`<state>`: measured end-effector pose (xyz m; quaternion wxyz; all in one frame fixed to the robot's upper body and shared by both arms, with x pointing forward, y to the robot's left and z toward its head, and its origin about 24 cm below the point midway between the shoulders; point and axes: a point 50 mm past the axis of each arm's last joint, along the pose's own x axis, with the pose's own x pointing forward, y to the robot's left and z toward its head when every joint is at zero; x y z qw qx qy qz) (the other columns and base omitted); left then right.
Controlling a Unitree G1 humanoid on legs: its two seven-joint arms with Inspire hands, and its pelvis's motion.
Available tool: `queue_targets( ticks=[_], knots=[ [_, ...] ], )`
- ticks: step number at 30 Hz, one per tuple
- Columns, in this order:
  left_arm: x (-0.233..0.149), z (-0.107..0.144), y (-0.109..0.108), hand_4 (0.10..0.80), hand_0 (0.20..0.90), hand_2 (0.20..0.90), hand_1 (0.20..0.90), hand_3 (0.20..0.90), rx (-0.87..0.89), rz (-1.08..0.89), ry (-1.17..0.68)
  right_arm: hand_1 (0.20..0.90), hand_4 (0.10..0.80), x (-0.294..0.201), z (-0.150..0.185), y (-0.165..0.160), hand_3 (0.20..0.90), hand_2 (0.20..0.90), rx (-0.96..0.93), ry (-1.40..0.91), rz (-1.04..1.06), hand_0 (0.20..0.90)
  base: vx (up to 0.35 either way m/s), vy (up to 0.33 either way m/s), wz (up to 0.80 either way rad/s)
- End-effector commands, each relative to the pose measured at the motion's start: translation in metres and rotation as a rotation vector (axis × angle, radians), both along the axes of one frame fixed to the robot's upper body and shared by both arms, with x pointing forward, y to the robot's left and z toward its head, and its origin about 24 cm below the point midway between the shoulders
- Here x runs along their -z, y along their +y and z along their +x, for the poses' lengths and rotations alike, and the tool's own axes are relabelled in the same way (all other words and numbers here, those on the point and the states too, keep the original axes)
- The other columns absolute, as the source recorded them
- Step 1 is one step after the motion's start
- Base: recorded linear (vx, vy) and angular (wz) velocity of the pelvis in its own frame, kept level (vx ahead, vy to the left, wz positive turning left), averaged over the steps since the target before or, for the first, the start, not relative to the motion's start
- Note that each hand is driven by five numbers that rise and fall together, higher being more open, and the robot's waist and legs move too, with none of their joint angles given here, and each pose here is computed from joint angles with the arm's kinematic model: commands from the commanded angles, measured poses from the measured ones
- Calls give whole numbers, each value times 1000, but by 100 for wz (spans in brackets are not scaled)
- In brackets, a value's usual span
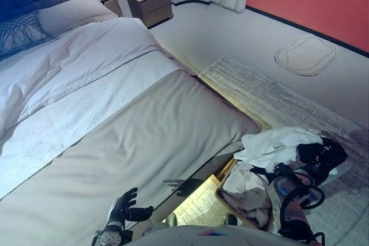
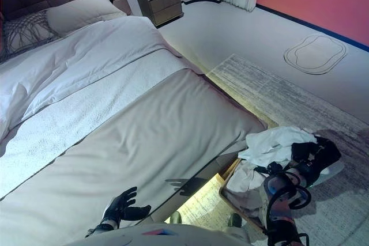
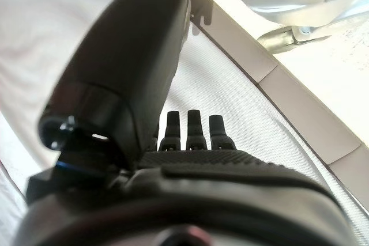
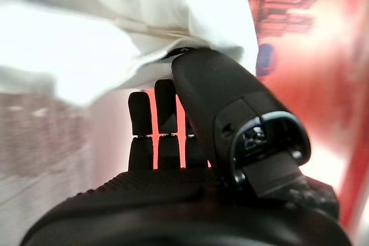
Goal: Pick up the clothes from the bed and place them into the basket
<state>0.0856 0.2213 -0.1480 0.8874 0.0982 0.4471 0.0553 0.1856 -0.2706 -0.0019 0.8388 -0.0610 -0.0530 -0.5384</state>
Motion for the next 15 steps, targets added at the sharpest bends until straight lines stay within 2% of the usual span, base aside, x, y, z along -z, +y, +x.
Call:
queue_targets(
  ticks=[1, 9, 12, 15],
  knots=[
    [-12, 18, 25, 800, 900, 900, 900, 900, 30, 86, -72, 300, 100, -81, 20, -5, 200, 300, -125, -340, -285, 300, -38, -2, -1],
    [-12, 21, 24, 800, 900, 900, 900, 900, 21, 84, -73, 300, 100, -105, 26, 8, 200, 300, -299, -365, -381, 300, -22, 9, -1],
    [-12, 22, 24, 800, 900, 900, 900, 900, 23, 83, -73, 300, 100, -102, 27, 7, 200, 300, -324, -341, -337, 300, -30, 17, -8],
    [-13, 25, 24, 800, 900, 900, 900, 900, 30, 83, -73, 300, 100, -72, 32, 2, 200, 300, -368, -203, -137, 300, -30, 14, -7]
  ],
)
